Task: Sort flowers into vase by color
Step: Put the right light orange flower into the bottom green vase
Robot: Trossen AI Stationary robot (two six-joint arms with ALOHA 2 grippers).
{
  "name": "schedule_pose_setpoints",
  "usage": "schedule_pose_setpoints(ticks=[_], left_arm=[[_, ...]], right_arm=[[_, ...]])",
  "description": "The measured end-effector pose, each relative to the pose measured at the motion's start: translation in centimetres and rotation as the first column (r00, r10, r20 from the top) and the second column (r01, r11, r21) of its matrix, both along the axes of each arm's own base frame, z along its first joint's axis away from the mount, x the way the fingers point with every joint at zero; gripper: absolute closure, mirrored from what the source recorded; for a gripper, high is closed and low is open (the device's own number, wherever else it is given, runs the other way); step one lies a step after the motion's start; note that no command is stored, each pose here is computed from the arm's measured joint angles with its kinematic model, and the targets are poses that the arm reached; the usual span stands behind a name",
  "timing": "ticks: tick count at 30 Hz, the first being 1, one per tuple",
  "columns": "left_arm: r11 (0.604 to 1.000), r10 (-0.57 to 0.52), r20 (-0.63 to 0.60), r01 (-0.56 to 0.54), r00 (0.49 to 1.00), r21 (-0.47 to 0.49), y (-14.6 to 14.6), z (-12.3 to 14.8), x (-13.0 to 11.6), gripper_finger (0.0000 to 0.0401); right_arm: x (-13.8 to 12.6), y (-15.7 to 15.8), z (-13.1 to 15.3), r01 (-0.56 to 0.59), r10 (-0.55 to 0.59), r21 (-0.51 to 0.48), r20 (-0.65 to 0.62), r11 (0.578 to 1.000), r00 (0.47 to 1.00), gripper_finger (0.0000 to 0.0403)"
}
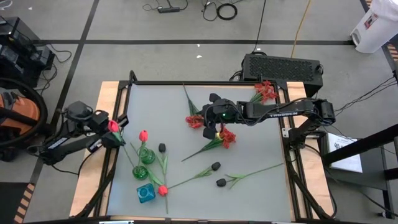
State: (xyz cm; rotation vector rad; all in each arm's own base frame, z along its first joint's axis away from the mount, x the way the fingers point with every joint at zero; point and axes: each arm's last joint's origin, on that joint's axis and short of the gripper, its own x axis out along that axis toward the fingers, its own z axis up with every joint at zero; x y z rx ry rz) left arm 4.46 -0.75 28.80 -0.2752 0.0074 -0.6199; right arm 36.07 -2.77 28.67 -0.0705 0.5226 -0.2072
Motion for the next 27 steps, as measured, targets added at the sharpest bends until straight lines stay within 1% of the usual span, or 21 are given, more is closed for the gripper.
schedule_pose_setpoints(ticks=[2,6,10,17,24,27], left_arm=[[1.0,-0.009,-0.006,0.009,1.0,0.002,0.0,-0.2,0.1,0.0386],[0.998,-0.048,0.01,0.047,0.999,0.036,0.0,-0.8,0.4,0.0386],[0.996,-0.08,0.022,0.079,0.997,0.041,0.1,-1.9,1.1,0.0386],[0.996,-0.088,0.005,0.088,0.996,0.026,0.0,-2.6,1.5,0.0386],[0.995,-0.098,-0.018,0.098,0.995,0.013,-0.1,-3.4,1.9,0.0386],[0.993,-0.119,-0.03,0.12,0.992,0.008,-0.3,-3.7,2.0,0.0386]], right_arm=[[0.0,0.0,0.0,0.0,0.0,0.0,0.0,1.0,1.0,0.0289],[0.0,0.0,0.0,-0.001,0.001,-0.001,-0.002,1.0,1.0,0.0289],[-0.1,-0.1,-0.6,0.002,-0.002,-0.001,-0.016,1.0,1.0,0.0289],[-0.5,-0.1,-1.8,0.008,-0.007,0.007,-0.048,1.0,0.999,0.0289],[-0.5,-0.1,-1.8,0.009,-0.009,0.009,-0.048,1.0,0.999,0.0289],[-0.5,-0.1,-1.8,0.009,-0.008,0.009,-0.047,1.0,0.999,0.0289]])
